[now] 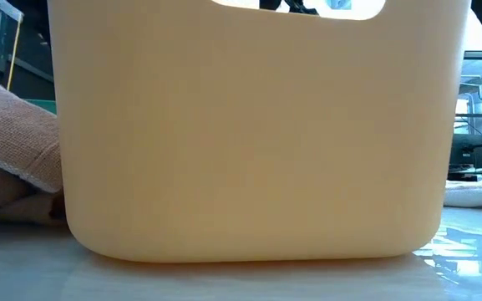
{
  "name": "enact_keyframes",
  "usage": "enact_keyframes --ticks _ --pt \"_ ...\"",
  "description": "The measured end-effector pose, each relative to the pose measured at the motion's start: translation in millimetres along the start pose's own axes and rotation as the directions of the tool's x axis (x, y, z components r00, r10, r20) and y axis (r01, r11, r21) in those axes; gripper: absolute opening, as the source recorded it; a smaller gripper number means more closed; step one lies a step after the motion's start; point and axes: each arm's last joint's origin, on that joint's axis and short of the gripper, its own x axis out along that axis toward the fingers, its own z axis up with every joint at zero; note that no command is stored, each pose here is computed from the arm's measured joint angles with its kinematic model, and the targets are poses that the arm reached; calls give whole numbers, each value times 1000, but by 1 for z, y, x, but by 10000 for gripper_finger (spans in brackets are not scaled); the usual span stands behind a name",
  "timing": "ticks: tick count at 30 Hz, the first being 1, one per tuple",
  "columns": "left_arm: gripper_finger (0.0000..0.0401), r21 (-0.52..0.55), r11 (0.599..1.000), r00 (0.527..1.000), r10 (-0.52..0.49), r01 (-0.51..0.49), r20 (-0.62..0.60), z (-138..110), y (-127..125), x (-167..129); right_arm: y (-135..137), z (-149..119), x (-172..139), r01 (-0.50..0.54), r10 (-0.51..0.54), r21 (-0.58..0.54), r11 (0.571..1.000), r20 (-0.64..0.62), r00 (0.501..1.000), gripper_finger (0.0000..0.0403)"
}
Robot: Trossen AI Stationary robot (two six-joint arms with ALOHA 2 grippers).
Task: Sort spices by type
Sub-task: Adjust the red seasoning cans on the green bin, then put the top black seasoning can into the blue bin
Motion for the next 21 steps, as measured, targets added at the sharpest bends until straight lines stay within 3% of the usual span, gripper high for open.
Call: enact_keyframes --ticks 3,6,12,15,21 --pt "0 -89 996 998 -1 7 68 7 3 -22 -9 4 4 23 -23 18 1000 -5 1000 262" --pt "0 -185 977 968 -59 106 244 22 5 -55 -22 10 7 19 -18 33 999 -30 999 261" --pt "0 -217 939 777 -75 265 626 40 11 -117 -53 19 8 102 -102 9 995 -50 994 261" --pt "0 -253 913 732 -70 321 678 38 12 -129 -72 23 10 142 -140 26 990 -60 988 261" --pt "0 -300 864 734 -112 405 670 34 7 -132 -121 10 27 233 -215 111 966 -155 964 261"
